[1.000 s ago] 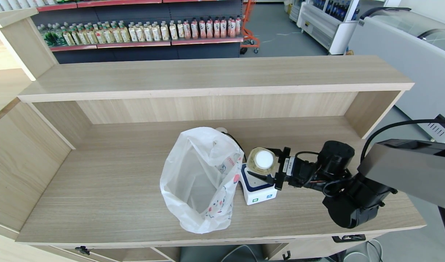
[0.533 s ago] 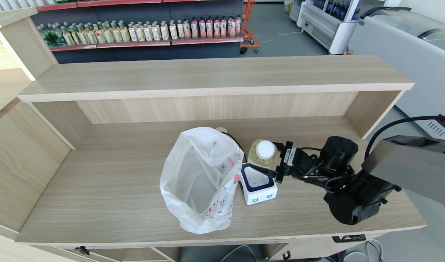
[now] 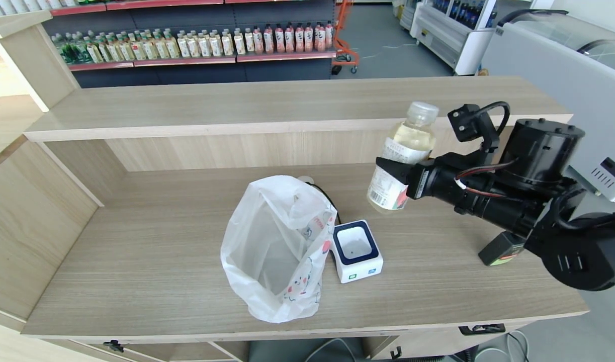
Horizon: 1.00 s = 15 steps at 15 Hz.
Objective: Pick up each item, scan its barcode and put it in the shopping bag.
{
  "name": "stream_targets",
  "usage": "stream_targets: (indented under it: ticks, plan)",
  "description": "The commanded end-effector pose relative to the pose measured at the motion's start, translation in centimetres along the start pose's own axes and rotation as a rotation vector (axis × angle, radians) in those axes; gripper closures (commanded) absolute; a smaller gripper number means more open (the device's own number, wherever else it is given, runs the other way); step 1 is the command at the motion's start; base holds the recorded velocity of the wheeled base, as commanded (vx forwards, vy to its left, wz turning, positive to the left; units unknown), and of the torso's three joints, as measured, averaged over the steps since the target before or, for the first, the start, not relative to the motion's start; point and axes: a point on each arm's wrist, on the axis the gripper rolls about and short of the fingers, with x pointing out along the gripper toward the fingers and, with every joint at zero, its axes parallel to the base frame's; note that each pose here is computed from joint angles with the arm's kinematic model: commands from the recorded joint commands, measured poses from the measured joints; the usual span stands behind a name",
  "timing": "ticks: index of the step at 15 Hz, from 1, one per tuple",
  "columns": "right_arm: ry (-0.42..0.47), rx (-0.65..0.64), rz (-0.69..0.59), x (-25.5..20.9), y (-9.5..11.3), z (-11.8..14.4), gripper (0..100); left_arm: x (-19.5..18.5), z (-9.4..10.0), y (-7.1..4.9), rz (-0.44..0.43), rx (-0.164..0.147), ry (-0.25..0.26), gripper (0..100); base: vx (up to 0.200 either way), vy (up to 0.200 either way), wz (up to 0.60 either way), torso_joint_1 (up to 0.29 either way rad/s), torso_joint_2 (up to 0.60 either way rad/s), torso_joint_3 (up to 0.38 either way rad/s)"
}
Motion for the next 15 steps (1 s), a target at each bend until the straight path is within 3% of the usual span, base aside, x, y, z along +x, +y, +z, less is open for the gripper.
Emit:
stream_targets:
  ticks: [1,4,8,15]
  plan:
    - [-0.113,0.084,0.037,-1.9,2.8,5.1,100,0.0,0.0,0.0,0.000,0.000,0.000,0,0.000,0.000,0.00,0.000,0.00,0.000]
    - [-0.027,0.165,0.047,0.5,3.0,4.6,100,0.0,0.0,0.0,0.000,0.000,-0.001,0,0.000,0.000,0.00,0.000,0.00,0.000]
    - [0.038,0.170,0.103,3.3,3.8,2.4,100,0.0,0.0,0.0,-0.002,0.000,0.000,0,0.000,0.000,0.00,0.000,0.00,0.000]
    - [0.183,0.111,0.168,7.2,5.0,-3.7,100,0.0,0.0,0.0,0.000,0.001,-0.001,0,0.000,0.000,0.00,0.000,0.00,0.000]
